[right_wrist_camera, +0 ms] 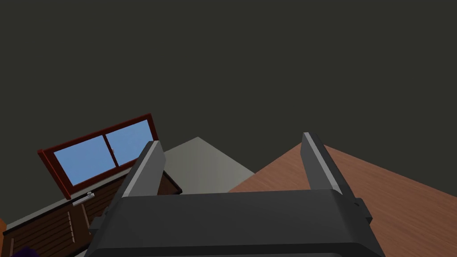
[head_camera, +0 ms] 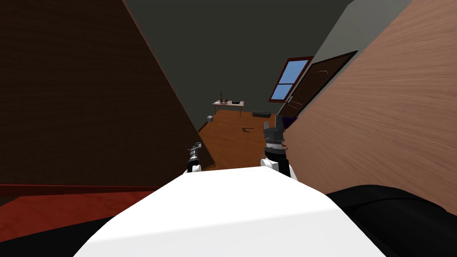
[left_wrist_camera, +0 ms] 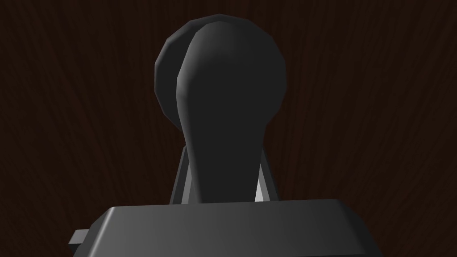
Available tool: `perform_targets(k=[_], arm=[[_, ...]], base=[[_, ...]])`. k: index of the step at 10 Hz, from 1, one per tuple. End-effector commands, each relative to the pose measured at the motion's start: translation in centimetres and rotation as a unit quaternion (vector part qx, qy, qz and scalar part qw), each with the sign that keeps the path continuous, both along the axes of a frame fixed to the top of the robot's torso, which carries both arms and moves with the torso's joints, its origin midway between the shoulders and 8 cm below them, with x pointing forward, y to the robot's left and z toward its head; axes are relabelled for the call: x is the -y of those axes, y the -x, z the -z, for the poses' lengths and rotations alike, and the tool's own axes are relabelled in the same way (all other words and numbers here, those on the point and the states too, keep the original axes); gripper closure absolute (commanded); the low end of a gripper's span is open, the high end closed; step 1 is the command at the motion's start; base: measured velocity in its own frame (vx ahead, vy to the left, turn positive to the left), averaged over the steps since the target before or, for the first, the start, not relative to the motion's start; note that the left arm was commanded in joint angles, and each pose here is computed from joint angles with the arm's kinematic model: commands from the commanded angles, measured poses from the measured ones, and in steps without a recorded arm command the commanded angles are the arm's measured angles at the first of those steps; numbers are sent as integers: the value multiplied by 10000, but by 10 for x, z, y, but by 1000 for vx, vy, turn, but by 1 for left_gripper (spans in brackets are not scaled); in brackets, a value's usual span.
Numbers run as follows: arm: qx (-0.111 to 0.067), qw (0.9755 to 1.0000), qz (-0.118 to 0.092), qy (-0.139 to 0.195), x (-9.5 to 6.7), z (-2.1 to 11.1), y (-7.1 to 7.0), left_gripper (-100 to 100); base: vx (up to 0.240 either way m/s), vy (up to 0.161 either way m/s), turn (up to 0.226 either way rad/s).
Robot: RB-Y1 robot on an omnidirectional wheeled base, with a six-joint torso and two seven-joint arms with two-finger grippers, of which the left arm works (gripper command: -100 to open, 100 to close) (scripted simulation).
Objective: Push the door open
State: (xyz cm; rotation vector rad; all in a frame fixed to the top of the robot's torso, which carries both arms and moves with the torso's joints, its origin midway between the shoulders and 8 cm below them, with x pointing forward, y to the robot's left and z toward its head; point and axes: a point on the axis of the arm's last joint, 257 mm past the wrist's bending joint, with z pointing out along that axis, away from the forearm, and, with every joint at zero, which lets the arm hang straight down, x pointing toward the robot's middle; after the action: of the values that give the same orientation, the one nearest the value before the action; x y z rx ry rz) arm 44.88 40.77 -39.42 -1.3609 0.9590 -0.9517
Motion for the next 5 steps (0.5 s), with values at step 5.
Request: perform_targets(k=[5], arm=[[31, 9988, -477, -34, -40, -2, 15, 100]], base=[[187, -20, 55]])
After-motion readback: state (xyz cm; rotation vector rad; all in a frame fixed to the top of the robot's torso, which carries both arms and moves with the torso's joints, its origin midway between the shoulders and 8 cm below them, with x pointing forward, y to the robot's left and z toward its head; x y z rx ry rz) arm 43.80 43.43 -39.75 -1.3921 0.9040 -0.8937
